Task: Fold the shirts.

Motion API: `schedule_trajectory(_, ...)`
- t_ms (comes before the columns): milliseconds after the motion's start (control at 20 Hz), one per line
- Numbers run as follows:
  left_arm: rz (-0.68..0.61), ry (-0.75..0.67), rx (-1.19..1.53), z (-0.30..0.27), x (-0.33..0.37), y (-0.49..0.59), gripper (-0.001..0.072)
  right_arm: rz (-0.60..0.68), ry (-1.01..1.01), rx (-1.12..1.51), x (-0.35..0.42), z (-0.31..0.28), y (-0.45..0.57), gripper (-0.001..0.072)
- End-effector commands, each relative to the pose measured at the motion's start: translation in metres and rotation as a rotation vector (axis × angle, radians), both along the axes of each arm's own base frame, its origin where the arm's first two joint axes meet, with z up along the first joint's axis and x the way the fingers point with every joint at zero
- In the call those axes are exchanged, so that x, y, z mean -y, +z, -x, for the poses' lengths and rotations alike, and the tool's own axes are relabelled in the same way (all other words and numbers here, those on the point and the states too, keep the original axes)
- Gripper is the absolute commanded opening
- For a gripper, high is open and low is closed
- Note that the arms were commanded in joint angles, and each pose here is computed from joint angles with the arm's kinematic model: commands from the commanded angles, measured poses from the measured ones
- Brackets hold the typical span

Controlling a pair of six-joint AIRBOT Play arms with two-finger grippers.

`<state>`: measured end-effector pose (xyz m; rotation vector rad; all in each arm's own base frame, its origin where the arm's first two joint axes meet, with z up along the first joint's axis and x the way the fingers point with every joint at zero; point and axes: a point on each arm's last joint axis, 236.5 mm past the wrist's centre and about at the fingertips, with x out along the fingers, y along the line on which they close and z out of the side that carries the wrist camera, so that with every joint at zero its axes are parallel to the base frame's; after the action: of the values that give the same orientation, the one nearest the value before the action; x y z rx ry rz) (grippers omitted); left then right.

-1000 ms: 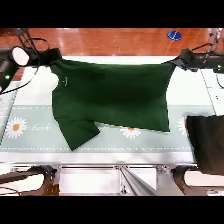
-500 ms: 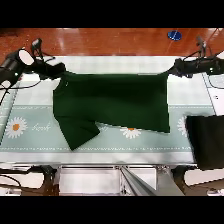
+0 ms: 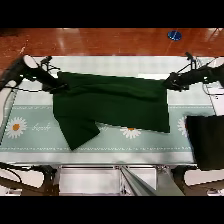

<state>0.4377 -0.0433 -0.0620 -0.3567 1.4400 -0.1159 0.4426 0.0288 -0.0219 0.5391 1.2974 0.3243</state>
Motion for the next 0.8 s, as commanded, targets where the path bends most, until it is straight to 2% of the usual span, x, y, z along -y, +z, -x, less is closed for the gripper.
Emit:
schedule_trajectory(0, 0.009, 0.024, -0.115, 0.04, -0.049, 0.019, 0.0505, 0.059, -0.025, -0.05, 0.049, 0.037, 0.032, 0.042)
schedule_trajectory(100, 0.032, 0.085, -0.133, 0.077, -0.077, 0.02, 0.0505, 0.162, -0.102, -0.033, 0.088, 0.066, 0.039, 0.042)
schedule_trajectory(150, 0.06, 0.121, -0.123, 0.095, -0.084, 0.017, 0.0505, 0.175, -0.16, -0.018, 0.097, 0.08, 0.037, 0.042)
schedule_trajectory(250, 0.178, 0.245, -0.09, 0.13, -0.086, 0.008, 0.0505, 0.132, -0.28, 0.019, 0.092, 0.108, 0.023, 0.042)
schedule_trajectory(350, 0.37, 0.339, -0.013, 0.15, -0.07, 0.011, 0.0504, 0.091, -0.323, 0.062, 0.071, 0.13, 0.009, 0.0419)
schedule_trajectory(450, 0.489, 0.453, -0.022, 0.169, -0.063, 0.007, 0.0504, 0.03, -0.359, 0.097, 0.051, 0.138, 0.006, 0.0419)
schedule_trajectory(550, 0.497, 0.454, -0.089, 0.192, -0.056, -0.009, 0.0505, -0.043, -0.352, 0.102, 0.032, 0.143, 0.007, 0.0419)
schedule_trajectory(750, 0.439, 0.435, -0.079, 0.189, -0.04, -0.034, 0.0505, -0.07, -0.35, 0.101, 0.025, 0.141, 0.01, 0.0419)
